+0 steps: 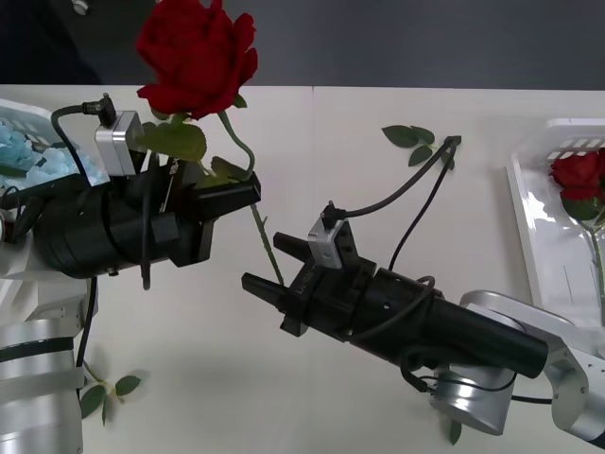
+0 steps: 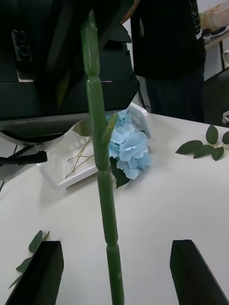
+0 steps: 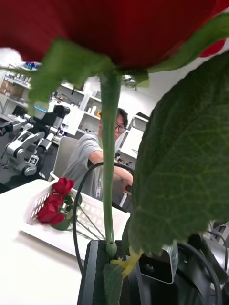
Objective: Put the red flowers into the right box and the blue flowers into the left box
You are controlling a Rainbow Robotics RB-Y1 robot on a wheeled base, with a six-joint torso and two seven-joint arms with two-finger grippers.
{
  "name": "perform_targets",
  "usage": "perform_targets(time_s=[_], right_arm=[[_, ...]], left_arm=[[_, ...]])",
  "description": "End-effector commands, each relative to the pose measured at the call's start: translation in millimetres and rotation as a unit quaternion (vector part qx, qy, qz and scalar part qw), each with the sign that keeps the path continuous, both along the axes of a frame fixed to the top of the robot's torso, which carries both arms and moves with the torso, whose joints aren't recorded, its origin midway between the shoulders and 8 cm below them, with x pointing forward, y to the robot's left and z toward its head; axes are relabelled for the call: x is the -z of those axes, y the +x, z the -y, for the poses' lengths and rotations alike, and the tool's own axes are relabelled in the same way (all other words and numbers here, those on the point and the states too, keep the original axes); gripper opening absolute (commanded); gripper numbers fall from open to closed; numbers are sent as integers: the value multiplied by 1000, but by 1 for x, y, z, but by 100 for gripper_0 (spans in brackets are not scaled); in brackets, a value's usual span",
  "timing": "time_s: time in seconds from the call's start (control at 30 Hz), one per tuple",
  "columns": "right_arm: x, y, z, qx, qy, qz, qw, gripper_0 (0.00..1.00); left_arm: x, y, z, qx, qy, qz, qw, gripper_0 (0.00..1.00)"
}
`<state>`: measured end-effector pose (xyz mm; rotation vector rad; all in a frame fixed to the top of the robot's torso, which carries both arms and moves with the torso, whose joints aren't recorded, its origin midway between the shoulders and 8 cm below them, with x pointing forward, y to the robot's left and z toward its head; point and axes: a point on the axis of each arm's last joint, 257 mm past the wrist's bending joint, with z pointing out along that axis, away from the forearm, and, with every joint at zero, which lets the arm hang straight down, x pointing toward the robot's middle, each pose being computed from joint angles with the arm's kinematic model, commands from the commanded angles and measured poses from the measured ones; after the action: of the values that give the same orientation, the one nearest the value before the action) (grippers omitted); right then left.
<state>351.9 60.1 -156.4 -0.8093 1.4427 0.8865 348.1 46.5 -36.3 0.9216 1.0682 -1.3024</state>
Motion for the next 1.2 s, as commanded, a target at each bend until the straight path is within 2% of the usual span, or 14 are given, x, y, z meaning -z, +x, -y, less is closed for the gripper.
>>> perform_targets(time_s=[0.03,0.37,0.57,0.87,0.9,0.93,0.97,1.0,1.2], right_arm=[[-23,-5,-11,-10,17,24,1000,65],[-38,6,-6,13,-18,2,1000,66],[-55,4,-10,14,3,-1,1000,66],[-51,0,-9,12,2,-9,1000,66],[-50,0,-9,12,1,-9,1000,52],[-49,0,-8,13,1,-10,1000,25],[-49,0,-8,13,1,-10,1000,4],[-48,0,-8,13,0,-10,1000,0],[-44,-1,-6,15,-3,-12,1000,0]], left_arm=[[-6,-1,9,0,7,33,999,0],[-6,0,10,-2,7,34,999,0],[-5,2,10,-6,9,36,999,0],[11,18,15,-33,46,32,998,0],[11,17,16,-31,46,33,998,0],[12,17,17,-31,47,33,998,0],[12,16,18,-29,47,33,998,0],[12,16,18,-29,47,33,998,0],[12,15,20,-25,49,33,998,0]])
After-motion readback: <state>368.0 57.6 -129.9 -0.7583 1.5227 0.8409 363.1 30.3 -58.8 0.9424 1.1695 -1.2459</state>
